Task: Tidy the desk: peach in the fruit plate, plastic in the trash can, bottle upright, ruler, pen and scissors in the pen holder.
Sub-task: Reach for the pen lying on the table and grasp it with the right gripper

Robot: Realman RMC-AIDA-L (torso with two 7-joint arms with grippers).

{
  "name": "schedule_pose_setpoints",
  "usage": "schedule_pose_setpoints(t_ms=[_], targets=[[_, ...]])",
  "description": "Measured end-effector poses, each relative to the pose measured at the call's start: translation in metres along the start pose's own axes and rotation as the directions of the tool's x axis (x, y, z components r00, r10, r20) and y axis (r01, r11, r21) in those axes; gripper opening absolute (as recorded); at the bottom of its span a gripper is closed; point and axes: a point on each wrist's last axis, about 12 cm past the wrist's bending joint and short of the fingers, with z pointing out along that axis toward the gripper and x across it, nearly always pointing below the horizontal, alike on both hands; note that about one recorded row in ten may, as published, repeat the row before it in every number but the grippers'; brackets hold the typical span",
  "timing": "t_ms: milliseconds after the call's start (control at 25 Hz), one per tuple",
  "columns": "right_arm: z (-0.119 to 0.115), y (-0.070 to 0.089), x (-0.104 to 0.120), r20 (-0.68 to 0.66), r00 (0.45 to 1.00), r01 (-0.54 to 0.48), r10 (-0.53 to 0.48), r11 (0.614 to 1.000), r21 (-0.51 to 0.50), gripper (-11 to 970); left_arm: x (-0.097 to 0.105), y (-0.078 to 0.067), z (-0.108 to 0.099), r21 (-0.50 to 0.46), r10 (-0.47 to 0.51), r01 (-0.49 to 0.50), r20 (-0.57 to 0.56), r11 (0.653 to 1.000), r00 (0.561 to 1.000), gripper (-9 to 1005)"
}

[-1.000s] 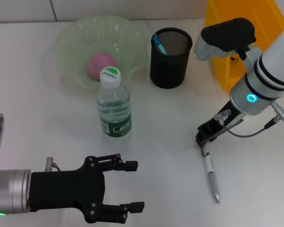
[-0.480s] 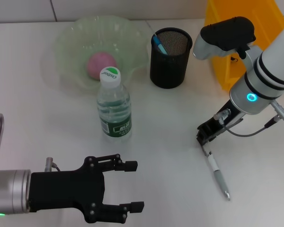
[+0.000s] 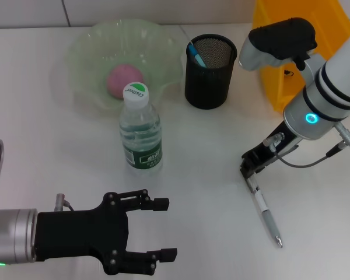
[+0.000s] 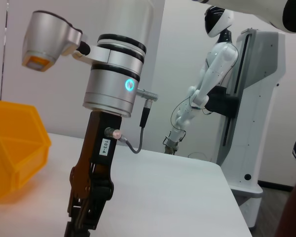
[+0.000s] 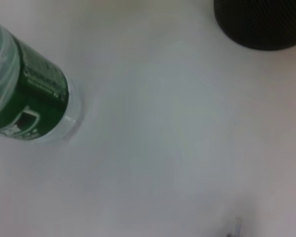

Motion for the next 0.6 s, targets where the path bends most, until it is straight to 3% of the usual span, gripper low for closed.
schedule_pose_setpoints(t_ms=[480, 600], targets=[[0.0030, 0.0003, 0.0031, -0.005, 1.000, -0.009, 0.009, 1.000, -0.017, 335, -0.0001, 0.0004, 0.0009, 0.000, 0.001, -0.001, -0.002, 1.000, 1.000, 812], [0.0052, -0.0012, 0.0042, -0.012, 1.000, -0.017, 0.017, 1.000, -0.018, 336, -0.0001, 0.0004, 0.0009, 0.000, 0.001, -0.001, -0.001, 1.000, 1.000, 811]])
